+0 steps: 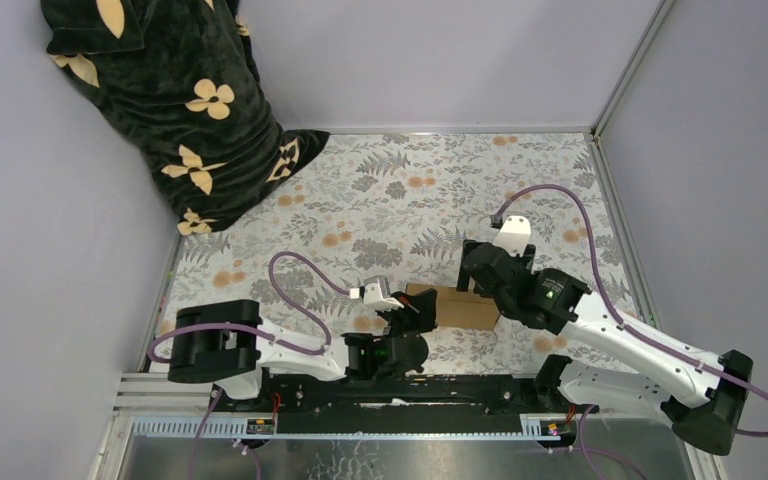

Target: Fold the paper box

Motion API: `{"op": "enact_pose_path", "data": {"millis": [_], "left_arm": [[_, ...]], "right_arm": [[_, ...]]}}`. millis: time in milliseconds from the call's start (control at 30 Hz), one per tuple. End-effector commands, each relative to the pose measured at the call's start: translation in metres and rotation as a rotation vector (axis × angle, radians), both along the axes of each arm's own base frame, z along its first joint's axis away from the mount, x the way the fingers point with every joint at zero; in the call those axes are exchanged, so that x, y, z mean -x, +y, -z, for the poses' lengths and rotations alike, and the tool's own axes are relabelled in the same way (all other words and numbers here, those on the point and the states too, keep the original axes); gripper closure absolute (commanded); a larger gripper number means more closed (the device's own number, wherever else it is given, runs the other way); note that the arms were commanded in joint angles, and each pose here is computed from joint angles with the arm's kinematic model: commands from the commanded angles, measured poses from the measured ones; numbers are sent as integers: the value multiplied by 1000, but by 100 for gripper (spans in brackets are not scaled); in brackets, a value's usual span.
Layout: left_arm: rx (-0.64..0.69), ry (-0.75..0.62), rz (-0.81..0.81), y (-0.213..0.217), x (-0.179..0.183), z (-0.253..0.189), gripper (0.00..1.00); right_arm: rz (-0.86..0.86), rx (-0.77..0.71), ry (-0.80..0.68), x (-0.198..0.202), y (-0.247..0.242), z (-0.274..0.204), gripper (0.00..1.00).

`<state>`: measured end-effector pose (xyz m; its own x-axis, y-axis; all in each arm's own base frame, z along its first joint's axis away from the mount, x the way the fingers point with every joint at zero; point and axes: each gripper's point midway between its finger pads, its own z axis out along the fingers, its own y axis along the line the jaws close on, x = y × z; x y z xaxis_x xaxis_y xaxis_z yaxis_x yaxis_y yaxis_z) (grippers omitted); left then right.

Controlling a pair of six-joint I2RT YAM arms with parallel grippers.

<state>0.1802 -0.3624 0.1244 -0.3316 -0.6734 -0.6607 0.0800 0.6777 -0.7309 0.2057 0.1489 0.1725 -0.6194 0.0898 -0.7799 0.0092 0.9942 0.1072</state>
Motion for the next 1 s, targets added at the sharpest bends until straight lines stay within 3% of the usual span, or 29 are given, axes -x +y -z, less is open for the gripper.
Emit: {"op": "enact_pose_path", "data": {"millis": [0,300,433,500,633,833,900,967], "left_arm": [[-623,160,154,68,29,127,95],[-630,163,136,78,28,116,94],[-612,178,121,86,27,114,94],[-606,181,120,88,26,113,94],[-594,186,114,90,24,110,93],[-597,187,113,93,20,108,93],[-605,167,115,91,17,99,87],[-596,146,114,87,15,88,70]], "right_arm": [[83,3,33,1,-24,2,13],[269,8,87,8,-62,49,15],[354,4,104,15,-73,65,26],[394,-1,90,17,-80,72,41],[457,-6,87,23,-91,83,55],[459,-76,74,21,-84,89,58],[460,-62,75,20,-84,91,56],[454,-52,77,17,-82,92,55]]}}
